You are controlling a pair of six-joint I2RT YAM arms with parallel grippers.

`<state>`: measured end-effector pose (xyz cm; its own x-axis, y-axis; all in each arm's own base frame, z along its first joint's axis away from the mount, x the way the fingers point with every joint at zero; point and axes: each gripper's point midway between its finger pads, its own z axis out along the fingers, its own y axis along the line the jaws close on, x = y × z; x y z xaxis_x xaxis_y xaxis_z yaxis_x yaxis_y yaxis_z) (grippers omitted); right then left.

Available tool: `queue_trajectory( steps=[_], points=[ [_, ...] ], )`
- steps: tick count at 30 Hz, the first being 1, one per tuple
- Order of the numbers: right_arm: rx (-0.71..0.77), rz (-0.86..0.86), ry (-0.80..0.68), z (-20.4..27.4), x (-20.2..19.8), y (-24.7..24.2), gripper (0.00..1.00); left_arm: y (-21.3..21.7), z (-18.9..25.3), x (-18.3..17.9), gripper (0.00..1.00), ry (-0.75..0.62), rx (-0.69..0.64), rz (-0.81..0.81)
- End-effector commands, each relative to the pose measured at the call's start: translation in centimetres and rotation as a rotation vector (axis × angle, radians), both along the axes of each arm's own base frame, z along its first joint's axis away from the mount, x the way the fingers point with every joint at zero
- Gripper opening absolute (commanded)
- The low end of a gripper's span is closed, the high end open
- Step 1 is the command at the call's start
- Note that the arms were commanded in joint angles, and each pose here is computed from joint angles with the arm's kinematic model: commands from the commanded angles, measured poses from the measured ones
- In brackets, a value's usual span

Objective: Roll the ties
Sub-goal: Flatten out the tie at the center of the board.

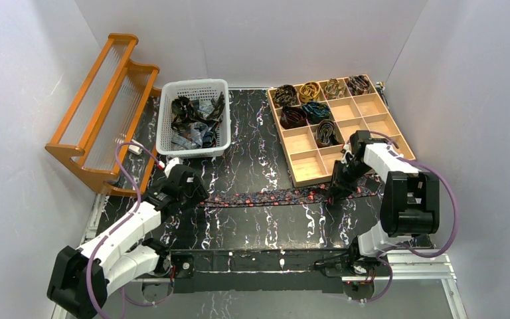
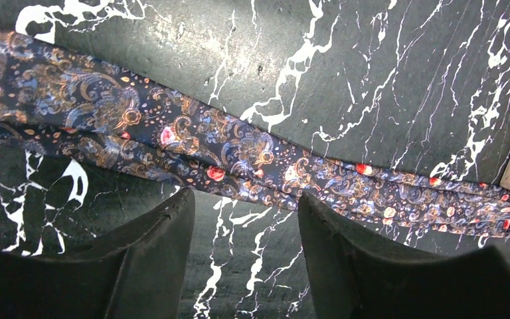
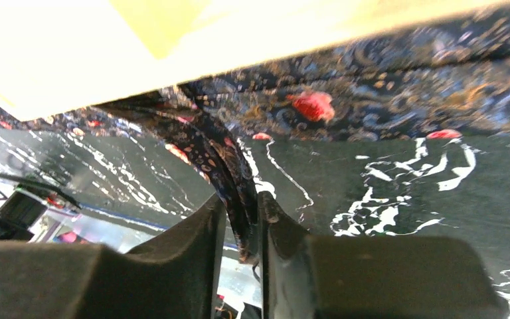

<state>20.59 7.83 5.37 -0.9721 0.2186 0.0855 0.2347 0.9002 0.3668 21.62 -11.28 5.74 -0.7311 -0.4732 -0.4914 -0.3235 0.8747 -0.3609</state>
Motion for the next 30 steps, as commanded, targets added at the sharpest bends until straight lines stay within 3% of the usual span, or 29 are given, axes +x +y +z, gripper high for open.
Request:
queue_trajectory(
  steps=[1, 4, 7, 10, 13, 18, 23, 30],
  points=[
    [-0.126, -0.012, -0.072, 1.4, 3.5, -2.1, 0.36, 1.0, 1.7, 0.0, 0.58, -0.035, 0.038, -0.001],
    [-0.283, -0.035, -0.157, 2.8, 5.5, -4.8, 0.57, 1.8, 3.7, 0.0, 0.64, -0.075, 0.060, 0.009],
    [-0.389, -0.069, -0.202, 4.3, 6.5, -6.7, 0.61, 1.7, 5.3, 0.0, 0.66, -0.110, 0.051, -0.009],
    [-0.424, -0.111, -0.238, 5.0, 6.9, -7.2, 0.62, 2.0, 6.2, -0.2, 0.68, -0.122, 0.059, -0.010],
    [-0.260, -0.137, -0.300, 5.7, 6.7, -4.4, 0.63, 2.0, 6.5, -0.3, 0.71, -0.126, 0.057, -0.012],
    [-0.161, -0.347, -0.353, 4.2, 5.6, -2.9, 0.68, 2.0, 6.6, -0.5, 0.75, -0.124, 0.054, -0.025],
    [-0.216, -0.523, -0.407, 1.1, 5.6, -4.3, 0.61, 1.6, 6.8, -0.5, 0.75, -0.128, 0.038, -0.035],
    [-0.259, -0.487, -0.485, 0.6, 8.9, -5.2, 0.55, 1.7, 7.0, -0.6, 0.76, -0.133, 0.033, -0.029]
  ],
)
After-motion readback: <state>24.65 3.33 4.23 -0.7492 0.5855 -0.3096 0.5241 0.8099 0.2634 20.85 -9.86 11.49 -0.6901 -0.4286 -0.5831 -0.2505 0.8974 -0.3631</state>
